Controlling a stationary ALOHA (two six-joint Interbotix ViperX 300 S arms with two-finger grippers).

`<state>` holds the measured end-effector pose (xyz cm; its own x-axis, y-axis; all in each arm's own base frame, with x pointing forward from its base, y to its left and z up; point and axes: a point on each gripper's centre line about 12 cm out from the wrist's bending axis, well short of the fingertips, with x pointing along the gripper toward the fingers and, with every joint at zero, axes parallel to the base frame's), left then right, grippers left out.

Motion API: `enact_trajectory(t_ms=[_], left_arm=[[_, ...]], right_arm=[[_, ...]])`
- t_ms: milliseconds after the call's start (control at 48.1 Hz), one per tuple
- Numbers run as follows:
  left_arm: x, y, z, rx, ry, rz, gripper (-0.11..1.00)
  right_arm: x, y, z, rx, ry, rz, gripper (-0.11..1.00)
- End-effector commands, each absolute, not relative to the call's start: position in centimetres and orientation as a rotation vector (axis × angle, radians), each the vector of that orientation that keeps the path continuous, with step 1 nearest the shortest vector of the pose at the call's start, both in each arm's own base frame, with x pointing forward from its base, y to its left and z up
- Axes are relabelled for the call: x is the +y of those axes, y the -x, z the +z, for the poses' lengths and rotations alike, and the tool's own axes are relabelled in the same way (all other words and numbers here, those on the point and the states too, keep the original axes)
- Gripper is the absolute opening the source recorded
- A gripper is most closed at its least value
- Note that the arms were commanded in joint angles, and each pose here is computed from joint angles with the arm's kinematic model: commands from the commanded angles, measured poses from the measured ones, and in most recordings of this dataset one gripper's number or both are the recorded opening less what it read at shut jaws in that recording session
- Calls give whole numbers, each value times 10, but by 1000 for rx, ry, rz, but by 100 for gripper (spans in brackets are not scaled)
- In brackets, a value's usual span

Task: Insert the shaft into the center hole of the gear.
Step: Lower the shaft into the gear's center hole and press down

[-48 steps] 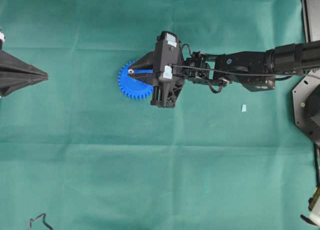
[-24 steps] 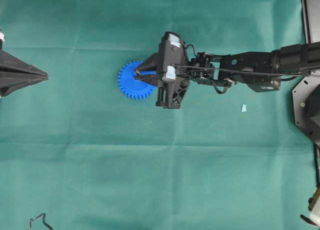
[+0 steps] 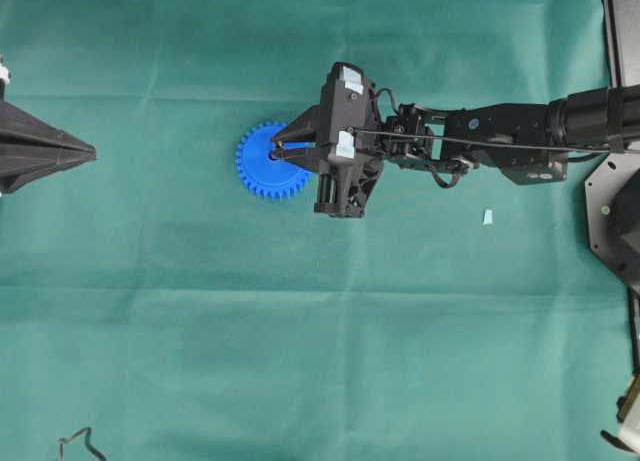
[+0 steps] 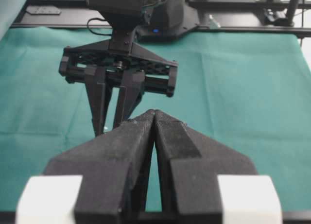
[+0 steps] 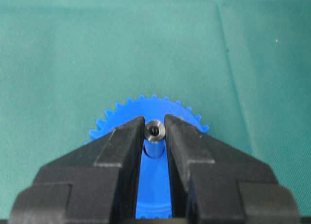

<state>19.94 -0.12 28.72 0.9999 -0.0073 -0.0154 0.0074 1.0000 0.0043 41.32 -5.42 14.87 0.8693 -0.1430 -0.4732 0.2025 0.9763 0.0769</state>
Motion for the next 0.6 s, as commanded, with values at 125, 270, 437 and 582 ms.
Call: enact_trajectory(t_ms=[125,270,437,582], left_arm=[[-2,-202,296,-5,-6,-9,0],[-2,-201,296,-6,-7,-9,0],[-2,-201,296,-6,-7,-9,0],[-2,-202,295,-3,-7,-9,0]], right_arm=[[-55,-424,151,465,-127,-181,17],[-55,-425,139,491,-129,-183,17],[-56,-426,127,516,-141,-189,17],[-56,-426,128,513,-142,-190,17]])
